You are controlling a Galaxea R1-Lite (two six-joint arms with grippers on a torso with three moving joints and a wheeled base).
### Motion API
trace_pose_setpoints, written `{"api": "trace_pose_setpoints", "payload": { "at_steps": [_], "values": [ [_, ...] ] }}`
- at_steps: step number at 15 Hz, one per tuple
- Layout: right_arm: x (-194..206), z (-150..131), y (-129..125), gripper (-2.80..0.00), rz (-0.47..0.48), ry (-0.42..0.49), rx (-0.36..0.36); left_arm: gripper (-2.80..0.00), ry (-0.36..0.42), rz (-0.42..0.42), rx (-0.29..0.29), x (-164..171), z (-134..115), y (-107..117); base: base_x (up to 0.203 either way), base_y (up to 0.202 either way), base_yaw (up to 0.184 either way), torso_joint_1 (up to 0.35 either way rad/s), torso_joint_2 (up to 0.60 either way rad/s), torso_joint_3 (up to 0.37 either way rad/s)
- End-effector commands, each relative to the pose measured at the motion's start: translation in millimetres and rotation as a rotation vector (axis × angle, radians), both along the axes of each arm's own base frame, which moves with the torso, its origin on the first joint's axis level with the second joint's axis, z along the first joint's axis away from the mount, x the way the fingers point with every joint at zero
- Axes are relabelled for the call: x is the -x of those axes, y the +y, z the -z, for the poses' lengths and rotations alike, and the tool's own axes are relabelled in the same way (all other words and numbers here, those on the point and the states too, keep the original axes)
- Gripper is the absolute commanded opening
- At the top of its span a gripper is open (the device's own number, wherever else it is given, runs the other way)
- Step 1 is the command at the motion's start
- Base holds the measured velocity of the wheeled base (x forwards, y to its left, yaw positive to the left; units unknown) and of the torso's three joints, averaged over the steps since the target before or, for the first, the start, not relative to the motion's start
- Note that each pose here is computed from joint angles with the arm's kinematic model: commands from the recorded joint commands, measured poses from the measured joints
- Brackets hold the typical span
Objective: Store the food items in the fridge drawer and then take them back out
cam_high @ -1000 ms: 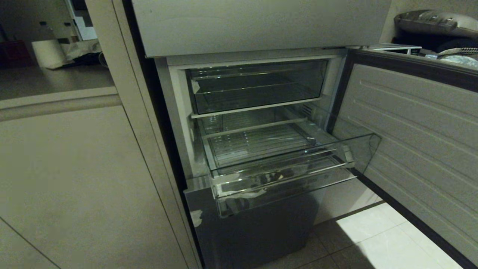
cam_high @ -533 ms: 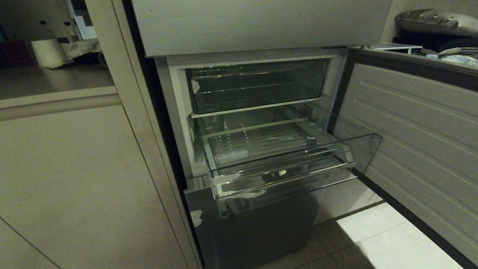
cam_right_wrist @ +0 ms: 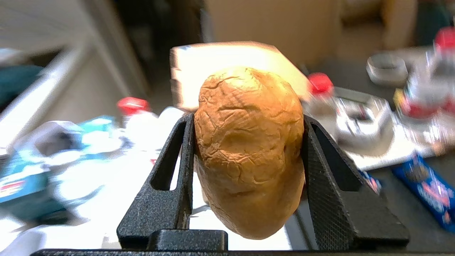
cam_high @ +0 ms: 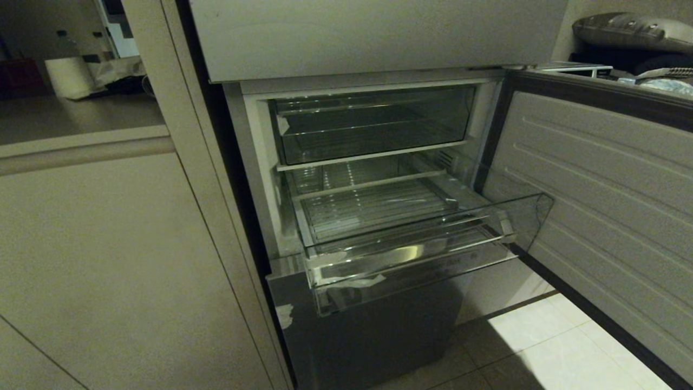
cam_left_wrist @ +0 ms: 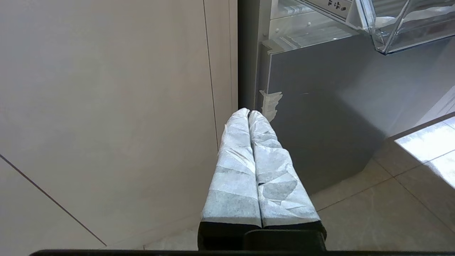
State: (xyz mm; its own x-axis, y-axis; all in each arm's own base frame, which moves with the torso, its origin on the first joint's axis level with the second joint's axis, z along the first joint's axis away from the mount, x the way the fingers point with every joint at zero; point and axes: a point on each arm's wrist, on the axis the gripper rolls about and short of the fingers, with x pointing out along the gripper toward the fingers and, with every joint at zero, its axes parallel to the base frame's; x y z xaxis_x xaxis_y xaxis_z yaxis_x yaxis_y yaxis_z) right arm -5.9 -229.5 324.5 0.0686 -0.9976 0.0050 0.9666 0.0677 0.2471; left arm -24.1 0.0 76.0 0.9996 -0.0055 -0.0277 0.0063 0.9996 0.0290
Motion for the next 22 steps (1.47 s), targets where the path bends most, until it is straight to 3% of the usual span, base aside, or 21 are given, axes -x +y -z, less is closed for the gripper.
{"api": "trace_pose_setpoints", "payload": {
  "at_steps": [1,3,8,18,22],
  "values": [
    [18.1,29.4,-44.7,-2.8,0.05,-0.014,-0.093,-2.8,0.001,0.001,0.0,-0.1,0.0,0.0,0.0,0.0,0.0,0.0,0.0,0.0],
    [31.4,35.6,-56.9,-2.8,0.084,-0.019,-0.107,-2.8,0.001,0.0,0.0,-0.1,0.0,0.0,0.0,0.0,0.0,0.0,0.0,0.0],
    [65.2,75.6,-78.5,-2.8,0.165,-0.038,-0.236,-2.8,0.001,-0.001,0.0,-0.1,0.0,0.0,0.0,0.0,0.0,0.0,0.0,0.0],
    [107.0,123.2,-69.8,-2.8,0.282,-0.081,-0.379,-2.8,0.001,0.0,0.0,-0.1,0.0,0.0,0.0,0.0,0.0,0.0,0.0,0.0],
    [117.5,141.2,-74.0,-2.8,0.304,-0.064,-0.381,-2.8,0.001,0.001,0.0,-0.1,0.0,0.0,0.0,0.0,0.0,0.0,0.0,0.0]
  ]
}}
